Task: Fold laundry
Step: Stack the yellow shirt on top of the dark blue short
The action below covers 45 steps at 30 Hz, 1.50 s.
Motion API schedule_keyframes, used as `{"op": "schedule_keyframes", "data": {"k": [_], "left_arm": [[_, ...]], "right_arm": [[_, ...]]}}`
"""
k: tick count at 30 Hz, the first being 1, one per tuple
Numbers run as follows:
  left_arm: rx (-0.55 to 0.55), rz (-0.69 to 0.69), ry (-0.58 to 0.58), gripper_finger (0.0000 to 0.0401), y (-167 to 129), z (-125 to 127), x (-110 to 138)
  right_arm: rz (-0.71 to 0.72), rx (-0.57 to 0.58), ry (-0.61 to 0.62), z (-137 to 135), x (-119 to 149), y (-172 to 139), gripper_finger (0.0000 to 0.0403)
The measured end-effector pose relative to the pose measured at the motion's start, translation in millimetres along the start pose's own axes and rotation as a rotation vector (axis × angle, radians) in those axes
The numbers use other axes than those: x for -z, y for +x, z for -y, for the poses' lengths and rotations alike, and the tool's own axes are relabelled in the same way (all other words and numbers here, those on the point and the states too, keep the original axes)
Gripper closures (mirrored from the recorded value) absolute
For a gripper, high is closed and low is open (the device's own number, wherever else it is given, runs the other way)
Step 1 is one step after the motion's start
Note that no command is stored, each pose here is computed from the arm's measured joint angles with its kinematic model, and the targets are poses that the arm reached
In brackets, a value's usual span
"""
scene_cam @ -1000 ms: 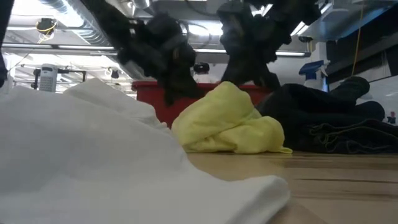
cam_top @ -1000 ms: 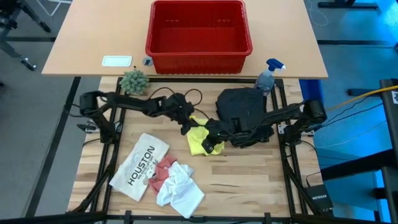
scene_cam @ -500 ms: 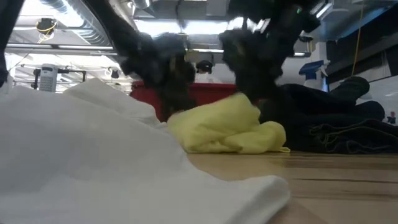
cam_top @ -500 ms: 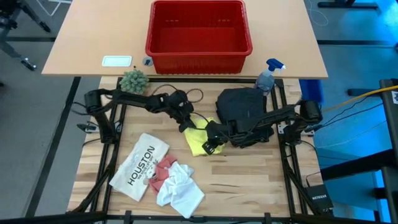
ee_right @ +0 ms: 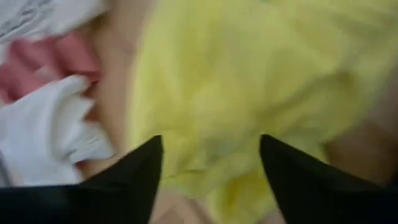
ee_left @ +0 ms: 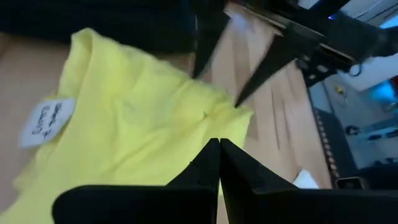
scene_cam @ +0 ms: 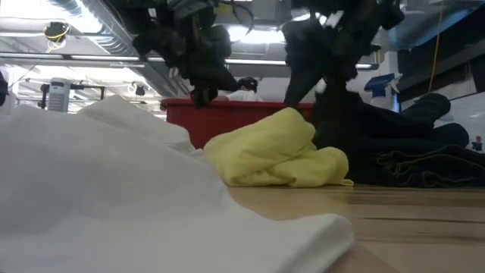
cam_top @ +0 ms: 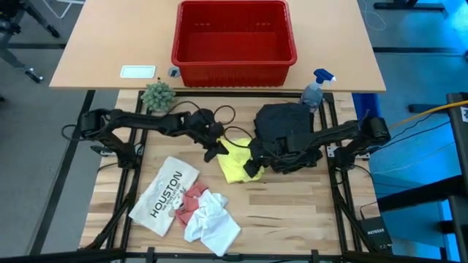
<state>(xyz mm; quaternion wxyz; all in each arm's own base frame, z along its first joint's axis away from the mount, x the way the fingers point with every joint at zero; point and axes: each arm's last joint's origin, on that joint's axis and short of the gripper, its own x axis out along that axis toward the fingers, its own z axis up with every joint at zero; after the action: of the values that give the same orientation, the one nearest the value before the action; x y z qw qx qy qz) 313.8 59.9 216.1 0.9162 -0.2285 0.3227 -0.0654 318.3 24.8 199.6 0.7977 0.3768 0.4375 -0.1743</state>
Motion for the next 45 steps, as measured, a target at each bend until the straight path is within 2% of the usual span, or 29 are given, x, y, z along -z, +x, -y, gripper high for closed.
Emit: {"op": "schedule_keyframes", "data": {"k": [4, 6, 9, 11, 19, 26, 30, 37, 42, 45], "left_arm": [[-0.039, -0.055, -0.007, 0.0401, 2, 3, 7], [-0.054, -0.081, -0.013, 0.0401, 2, 2, 10], [-0.074, -0.133, -0.018, 0.0401, 1, 0, 16], [-0.080, -0.164, -0.011, 0.0401, 0, 0, 18], [-0.110, -0.205, 0.039, 0.0401, -16, 3, 23], [-0.134, -0.195, 0.011, 0.0401, -38, 0, 42], [-0.151, -0.173, -0.022, 0.0401, -51, -2, 53], [-0.164, -0.136, -0.050, 0.0401, -68, -3, 69], [-0.173, -0.131, -0.052, 0.0401, -72, -3, 75], [-0.172, -0.127, -0.049, 0.0401, -72, -3, 74]], "right_arm": [[0.035, 0.053, 0.127, 13, 8, 9, 0.0069], [0.059, 0.034, 0.192, 17, 11, 13, 0.0042], [0.117, -0.062, 0.270, 17, 10, 19, 0.0025], [0.150, -0.060, 0.331, 22, 10, 21, 0.0025], [0.167, 0.046, 0.441, 39, 10, 41, 0.0055], [0.155, 0.027, 0.472, 41, 1, 73, 0.0056], [0.150, 0.047, 0.434, 31, -7, 87, 0.0072], [0.166, 0.023, 0.316, 6, -12, 88, 0.0177], [0.150, 0.012, 0.280, 3, -16, 93, 0.0189], [0.131, -0.032, 0.260, 3, -17, 101, 0.0189]]}}
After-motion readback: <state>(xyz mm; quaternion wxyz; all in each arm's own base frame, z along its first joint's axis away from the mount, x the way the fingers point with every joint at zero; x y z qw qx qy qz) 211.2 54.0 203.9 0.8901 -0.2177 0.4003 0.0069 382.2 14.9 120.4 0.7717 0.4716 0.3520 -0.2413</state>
